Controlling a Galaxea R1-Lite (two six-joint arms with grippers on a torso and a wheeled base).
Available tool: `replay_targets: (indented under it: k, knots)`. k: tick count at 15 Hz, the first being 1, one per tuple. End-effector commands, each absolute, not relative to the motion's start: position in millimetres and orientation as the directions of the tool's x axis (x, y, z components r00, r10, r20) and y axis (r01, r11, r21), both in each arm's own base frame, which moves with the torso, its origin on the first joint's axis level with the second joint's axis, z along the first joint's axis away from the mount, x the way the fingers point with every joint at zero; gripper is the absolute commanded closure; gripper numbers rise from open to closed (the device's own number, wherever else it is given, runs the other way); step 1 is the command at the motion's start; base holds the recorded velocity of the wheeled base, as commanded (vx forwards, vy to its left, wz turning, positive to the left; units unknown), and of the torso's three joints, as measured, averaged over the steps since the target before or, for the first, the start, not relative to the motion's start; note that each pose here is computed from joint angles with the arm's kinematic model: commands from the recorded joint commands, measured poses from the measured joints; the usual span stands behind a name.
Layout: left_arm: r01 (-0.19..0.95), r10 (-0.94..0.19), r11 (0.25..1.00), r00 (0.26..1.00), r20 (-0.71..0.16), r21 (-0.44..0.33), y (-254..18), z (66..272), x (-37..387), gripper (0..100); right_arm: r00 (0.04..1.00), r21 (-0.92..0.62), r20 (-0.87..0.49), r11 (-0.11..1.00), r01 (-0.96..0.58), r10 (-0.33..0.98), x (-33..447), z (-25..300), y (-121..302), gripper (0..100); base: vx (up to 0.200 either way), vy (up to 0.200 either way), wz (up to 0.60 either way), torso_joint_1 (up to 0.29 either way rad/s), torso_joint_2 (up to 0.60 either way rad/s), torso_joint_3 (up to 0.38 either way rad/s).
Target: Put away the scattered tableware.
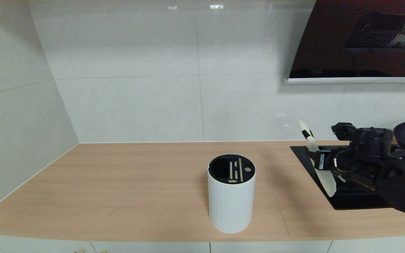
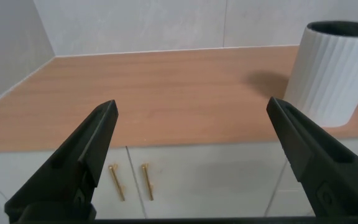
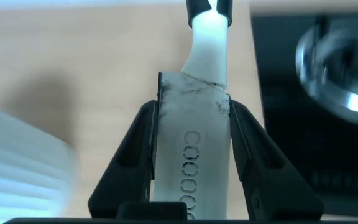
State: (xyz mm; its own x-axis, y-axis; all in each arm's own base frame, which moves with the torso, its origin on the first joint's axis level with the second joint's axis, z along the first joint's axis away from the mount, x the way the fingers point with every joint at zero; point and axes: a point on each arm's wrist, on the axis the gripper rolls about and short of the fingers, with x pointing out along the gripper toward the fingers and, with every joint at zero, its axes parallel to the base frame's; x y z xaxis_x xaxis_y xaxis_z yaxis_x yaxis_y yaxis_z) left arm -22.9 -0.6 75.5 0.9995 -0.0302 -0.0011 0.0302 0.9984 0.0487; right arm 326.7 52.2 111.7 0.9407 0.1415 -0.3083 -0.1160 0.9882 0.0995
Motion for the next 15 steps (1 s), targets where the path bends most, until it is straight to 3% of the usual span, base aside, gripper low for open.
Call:
replay_targets:
  k: [1, 2, 3, 4, 5, 8, 9, 10, 12, 15]
  knots:
    - [0.099, -0.101, 0.991, 0.995, 0.021, 0.086, -2.2, 81.9, -24.8, 0, 0.963, 0.108, -0.13, 0.969, -0.222, 0.235, 299.2, 175.3, 69.9, 100, 0.0, 0.0, 0.0, 0.0, 0.0, 0.0]
    - [0.162, -0.166, 0.983, 0.985, 0.047, 0.09, -3.6, 93.6, -27.9, 0, 0.96, 0.108, -0.113, 0.964, -0.244, 0.256, 296.2, 184.0, 75.0, 100, 0.0, 0.0, 0.0, 0.0, 0.0, 0.0]
    - [0.307, -0.309, 0.95, 0.95, 0.036, 0.062, -6.8, 138.0, -27.5, 0, 0.944, 0.109, -0.08, 0.944, -0.311, 0.32, 287.8, 204.2, 90.7, 100, 0.0, 0.0, 0.0, 0.0, 0.0, 0.0]
    - [0.35, -0.351, 0.936, 0.936, 0.032, 0.044, -7.8, 158.7, -24.5, 0, 0.938, 0.109, -0.069, 0.937, -0.332, 0.34, 284.8, 210.6, 96.1, 100, 0.0, 0.0, 0.0, 0.0, 0.0, 0.0]
    - [0.413, -0.412, 0.911, 0.91, -0.034, 0.009, -9.2, 200.1, -0.7, 0, 0.918, 0.108, -0.044, 0.916, -0.387, 0.394, 278.6, 220.7, 112.0, 100, 0.0, 0.0, 0.0, 0.0, 0.0, 0.0]
    - [0.437, -0.441, 0.897, 0.88, -0.175, -0.065, -10.8, 254.1, 79.7, 0, 0.872, 0.107, -0.011, 0.867, -0.486, 0.49, 267.6, 232.0, 143.1, 100, 0.0, 0.0, 0.0, 0.0, 0.0, 0.0]
    - [0.456, -0.462, 0.886, 0.864, -0.199, -0.08, -13.3, 258.6, 94.5, 0, 0.862, 0.107, -0.009, 0.857, -0.504, 0.507, 265.1, 233.2, 148.6, 100, 0.0, 0.0, 0.0, 0.0, 0.0, 0.0]
    - [0.547, -0.564, 0.825, 0.789, -0.244, -0.14, -30.1, 260.6, 123.1, 0, 0.841, 0.108, -0.02, 0.837, -0.537, 0.541, 258.1, 231.6, 159.1, 100, 0.0, 0.0, 0.0, 0.0, 0.0, 0.0]
    - [0.625, -0.646, 0.762, 0.719, -0.257, -0.169, -53.7, 253.9, 151.2, 0, 0.812, 0.109, -0.026, 0.809, -0.578, 0.583, 247.6, 230.3, 172.0, 100, 0.0, 0.0, 0.0, 0.0, 0.0, 0.0]
    - [0.647, -0.676, 0.737, 0.698, -0.236, -0.198, -75.8, 237.1, 194.5, 0, 0.748, 0.111, -0.046, 0.748, -0.655, 0.662, 226.2, 227.0, 195.0, 100, 0.0, 0.0, 0.0, 0.0, 0.0, 0.0]
